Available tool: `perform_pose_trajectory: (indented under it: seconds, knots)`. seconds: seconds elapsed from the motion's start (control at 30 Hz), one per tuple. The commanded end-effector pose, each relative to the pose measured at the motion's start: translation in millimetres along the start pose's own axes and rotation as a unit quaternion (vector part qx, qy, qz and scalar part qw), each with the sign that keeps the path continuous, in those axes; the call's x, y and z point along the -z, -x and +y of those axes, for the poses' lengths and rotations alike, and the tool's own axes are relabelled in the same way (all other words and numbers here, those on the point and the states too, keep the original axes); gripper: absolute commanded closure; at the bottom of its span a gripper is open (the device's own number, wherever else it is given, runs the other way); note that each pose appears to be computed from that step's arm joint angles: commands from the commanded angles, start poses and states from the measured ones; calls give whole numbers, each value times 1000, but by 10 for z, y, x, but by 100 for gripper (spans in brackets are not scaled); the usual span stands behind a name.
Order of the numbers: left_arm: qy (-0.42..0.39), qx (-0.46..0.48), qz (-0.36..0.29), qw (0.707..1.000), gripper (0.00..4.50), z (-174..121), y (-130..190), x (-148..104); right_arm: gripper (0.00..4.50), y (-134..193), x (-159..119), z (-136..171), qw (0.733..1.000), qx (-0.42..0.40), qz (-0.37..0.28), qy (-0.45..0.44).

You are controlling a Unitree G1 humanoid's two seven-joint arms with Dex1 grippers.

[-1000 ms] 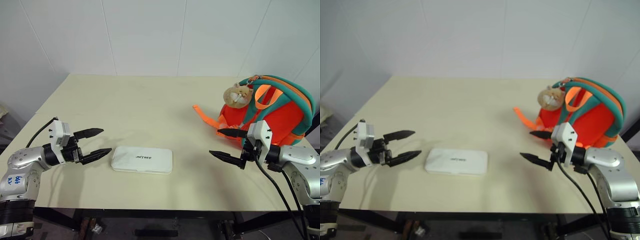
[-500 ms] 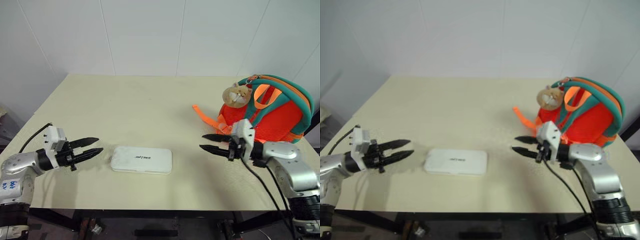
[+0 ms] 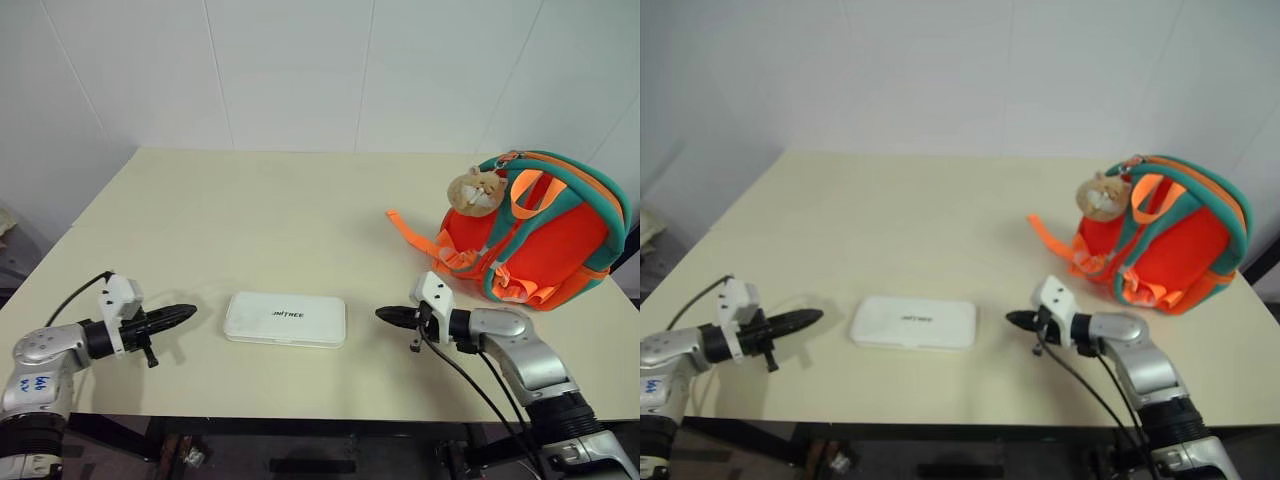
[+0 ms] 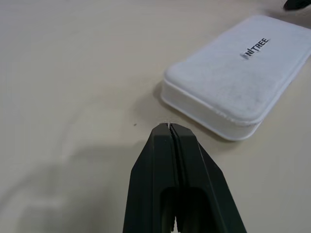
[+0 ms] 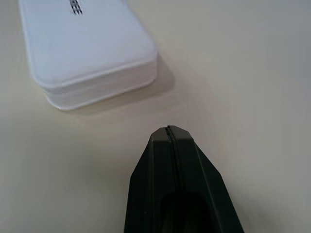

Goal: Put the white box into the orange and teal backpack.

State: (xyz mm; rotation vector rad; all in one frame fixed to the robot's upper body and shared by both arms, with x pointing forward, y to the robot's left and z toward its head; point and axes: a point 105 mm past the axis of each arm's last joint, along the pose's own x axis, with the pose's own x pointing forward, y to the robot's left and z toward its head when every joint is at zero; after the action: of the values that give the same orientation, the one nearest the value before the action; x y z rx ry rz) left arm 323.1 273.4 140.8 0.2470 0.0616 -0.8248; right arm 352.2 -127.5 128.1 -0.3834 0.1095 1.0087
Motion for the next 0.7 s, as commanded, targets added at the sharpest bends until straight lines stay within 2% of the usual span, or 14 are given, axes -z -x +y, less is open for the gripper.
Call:
perform_pose_trajectory:
  seconds: [0.03, 0.47, 0.7]
  knots:
    - [-4, 0, -13, 1000, 445, 7, -87, -61, 450, -102, -149, -3, 1000, 1, -16, 25]
    - [28, 58, -24, 998, 445, -194, -367, -56, 450, -276, -114, 259, 1000, -31, 0, 0]
    - [40, 81, -25, 996, 445, -316, -559, 8, 450, -193, -74, 216, 1000, -26, 15, -3]
